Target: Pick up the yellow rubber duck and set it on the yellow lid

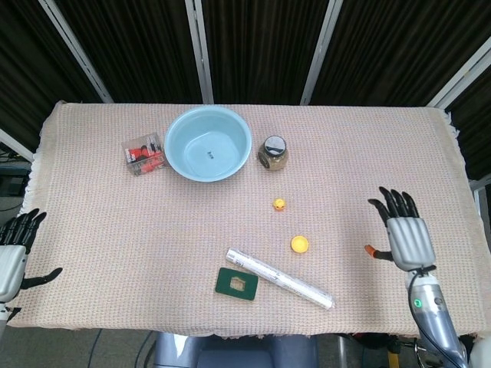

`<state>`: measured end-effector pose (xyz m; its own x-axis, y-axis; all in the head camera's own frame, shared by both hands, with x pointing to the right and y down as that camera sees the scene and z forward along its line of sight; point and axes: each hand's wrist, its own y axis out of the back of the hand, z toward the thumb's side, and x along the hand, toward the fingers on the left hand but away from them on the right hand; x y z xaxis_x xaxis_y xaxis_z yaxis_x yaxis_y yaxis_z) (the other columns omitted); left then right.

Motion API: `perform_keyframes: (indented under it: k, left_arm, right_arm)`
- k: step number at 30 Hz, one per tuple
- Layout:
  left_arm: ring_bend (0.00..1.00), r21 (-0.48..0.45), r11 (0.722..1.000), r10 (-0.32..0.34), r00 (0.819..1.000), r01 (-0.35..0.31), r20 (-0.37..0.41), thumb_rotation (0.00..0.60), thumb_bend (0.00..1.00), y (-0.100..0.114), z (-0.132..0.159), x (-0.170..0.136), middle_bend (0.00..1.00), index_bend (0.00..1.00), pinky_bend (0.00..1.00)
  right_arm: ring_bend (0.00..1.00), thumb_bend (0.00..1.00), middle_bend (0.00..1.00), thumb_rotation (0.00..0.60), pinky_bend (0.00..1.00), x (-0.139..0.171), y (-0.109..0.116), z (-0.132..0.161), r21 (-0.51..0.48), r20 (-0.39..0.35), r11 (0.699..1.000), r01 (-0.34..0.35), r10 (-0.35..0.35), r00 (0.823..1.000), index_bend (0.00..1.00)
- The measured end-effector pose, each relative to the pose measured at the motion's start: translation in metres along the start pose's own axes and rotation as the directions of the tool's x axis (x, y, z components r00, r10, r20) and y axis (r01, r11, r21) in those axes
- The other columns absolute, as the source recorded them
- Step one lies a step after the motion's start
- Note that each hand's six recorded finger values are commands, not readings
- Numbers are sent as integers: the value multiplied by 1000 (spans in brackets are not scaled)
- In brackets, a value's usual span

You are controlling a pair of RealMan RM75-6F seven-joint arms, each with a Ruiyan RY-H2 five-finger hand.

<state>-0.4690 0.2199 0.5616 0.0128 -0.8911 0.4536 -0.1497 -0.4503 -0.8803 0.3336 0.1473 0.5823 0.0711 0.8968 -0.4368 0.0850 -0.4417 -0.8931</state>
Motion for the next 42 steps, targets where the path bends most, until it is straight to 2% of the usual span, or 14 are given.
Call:
perform_keyframes:
  k: [5,9,18,29,42]
  left_arm:
    - [0,-21,1000,-13,1000,12,-11,600,95,0,-2,0,0,0,0]
    - [0,-33,999,-18,1000,17,-19,600,94,1,-4,2,0,0,0]
    - [0,-31,999,-20,1000,19,-14,600,95,1,-4,6,0,0,0]
    - [0,-57,997,-48,998,46,-30,600,95,-3,-7,10,0,0,0]
    - [0,-82,994,-69,997,66,-36,600,95,-4,-7,12,0,0,0]
  right_arm:
    - [0,83,60,600,0,-40,-13,41,16,-18,999,-38,38,999,265]
    - [0,109,68,600,0,-69,-32,75,22,-24,997,-74,75,997,312]
    - [0,133,73,600,0,-111,-73,124,19,-15,991,-131,131,991,335]
    - [0,149,77,600,0,-139,-105,146,32,14,986,-164,163,986,362]
    - [0,192,96,600,0,-144,-134,162,31,17,977,-209,209,978,427]
